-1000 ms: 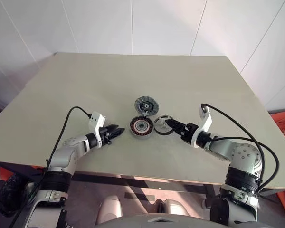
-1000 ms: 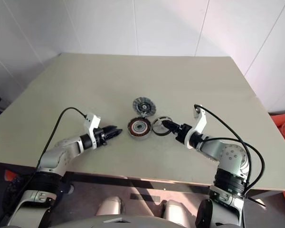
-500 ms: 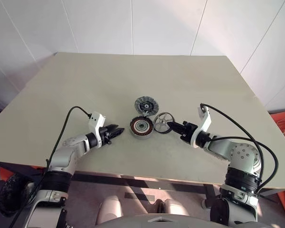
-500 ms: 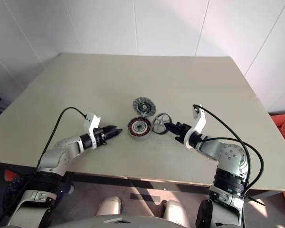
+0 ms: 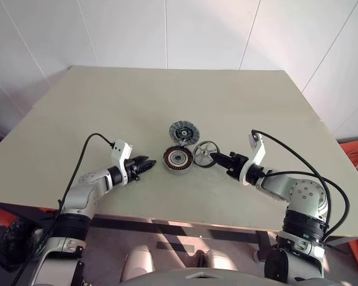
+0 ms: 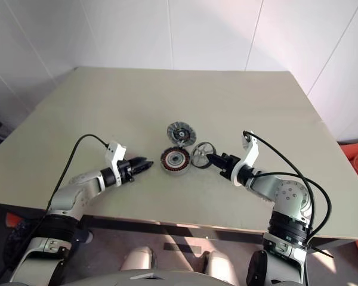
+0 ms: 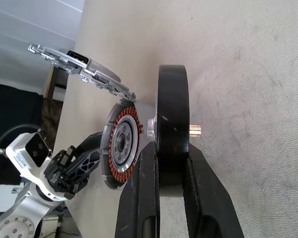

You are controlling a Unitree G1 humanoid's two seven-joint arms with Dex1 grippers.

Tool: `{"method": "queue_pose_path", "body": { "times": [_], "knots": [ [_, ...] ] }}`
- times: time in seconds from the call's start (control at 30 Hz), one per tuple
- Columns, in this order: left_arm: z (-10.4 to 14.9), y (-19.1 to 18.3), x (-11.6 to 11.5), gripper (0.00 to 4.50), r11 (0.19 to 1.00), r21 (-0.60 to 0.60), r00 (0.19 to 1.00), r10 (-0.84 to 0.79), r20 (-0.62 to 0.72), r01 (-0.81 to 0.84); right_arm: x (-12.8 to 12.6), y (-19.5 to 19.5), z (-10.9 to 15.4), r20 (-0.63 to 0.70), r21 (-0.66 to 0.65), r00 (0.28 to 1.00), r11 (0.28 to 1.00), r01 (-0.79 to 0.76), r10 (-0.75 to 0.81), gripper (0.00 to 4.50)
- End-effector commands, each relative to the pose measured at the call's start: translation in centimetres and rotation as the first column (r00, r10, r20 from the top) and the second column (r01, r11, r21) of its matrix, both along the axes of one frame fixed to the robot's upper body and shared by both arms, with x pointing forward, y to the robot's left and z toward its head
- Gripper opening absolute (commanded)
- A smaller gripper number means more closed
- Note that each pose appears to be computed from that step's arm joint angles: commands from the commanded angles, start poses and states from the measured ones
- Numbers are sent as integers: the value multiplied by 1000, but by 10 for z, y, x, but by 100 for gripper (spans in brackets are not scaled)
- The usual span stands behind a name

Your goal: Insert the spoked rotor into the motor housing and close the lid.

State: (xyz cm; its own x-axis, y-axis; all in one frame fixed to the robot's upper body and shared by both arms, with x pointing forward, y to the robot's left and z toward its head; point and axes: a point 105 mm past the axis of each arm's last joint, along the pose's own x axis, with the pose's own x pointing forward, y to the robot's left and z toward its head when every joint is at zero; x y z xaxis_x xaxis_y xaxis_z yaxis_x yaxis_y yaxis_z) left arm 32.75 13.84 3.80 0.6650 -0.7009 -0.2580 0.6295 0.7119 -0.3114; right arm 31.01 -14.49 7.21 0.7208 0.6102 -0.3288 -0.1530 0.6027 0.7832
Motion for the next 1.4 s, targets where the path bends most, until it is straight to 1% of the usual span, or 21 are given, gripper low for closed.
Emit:
{"method": "queue_pose_path", "body": {
  "times": [0.03, 0.13, 0.23, 0.33, 0.4, 0.5, 0.67, 0.73, 0.87, 1.03, 1.23, 1.4],
  "knots": [
    [8, 5, 5, 230, 1000, -1, 999, 11, 31, -11, 8, -13, 21, 93, 38, 994, 998, 59, -62, 32],
    [7, 4, 5, 230, 1000, -2, 1000, 10, 28, -10, 9, -27, 27, 121, 26, 989, 997, 78, -81, 32],
    [7, 4, 6, 230, 1000, -4, 1000, 8, 27, -8, 7, -46, 29, 128, -23, 988, 995, 96, -92, 32],
    [6, 4, 7, 230, 1000, -5, 1000, 6, 27, -6, 2, -51, 35, 120, 1, 990, 997, 75, -75, 32],
    [5, 4, 7, 230, 1000, -5, 1000, 5, 26, -5, -6, -40, 46, 150, 73, 989, 997, -1, -10, 32],
    [5, 3, 6, 230, 1000, 2, 999, -2, 35, 2, -20, -19, 64, 213, 170, 972, 976, -139, 101, 32],
    [3, 4, 4, 230, 1000, 4, 1000, -6, 29, 6, -32, -3, 74, 244, 281, 954, 929, -242, 175, 32],
    [4, 5, 4, 230, 1000, 6, 1000, -7, 28, 6, -35, 2, 76, 244, 299, 949, 916, -269, 199, 32],
    [3, 5, 3, 230, 1000, 8, 1000, -9, 23, 9, -39, 24, 56, 152, 313, 954, 903, -295, 259, 32],
    [2, 7, 0, 230, 1000, 15, 1000, -9, 22, 9, -34, 40, 44, 96, 334, 951, 890, -310, 295, 32],
    [3, 11, -3, 230, 1000, 17, 1000, 4, 27, -5, -22, 51, 42, 81, 343, 949, 885, -314, 305, 32],
    [5, 10, -5, 230, 1000, 15, 1000, 11, 29, -11, -5, 59, 33, 47, 361, 962, 894, -267, 269, 32]
  ]
}}
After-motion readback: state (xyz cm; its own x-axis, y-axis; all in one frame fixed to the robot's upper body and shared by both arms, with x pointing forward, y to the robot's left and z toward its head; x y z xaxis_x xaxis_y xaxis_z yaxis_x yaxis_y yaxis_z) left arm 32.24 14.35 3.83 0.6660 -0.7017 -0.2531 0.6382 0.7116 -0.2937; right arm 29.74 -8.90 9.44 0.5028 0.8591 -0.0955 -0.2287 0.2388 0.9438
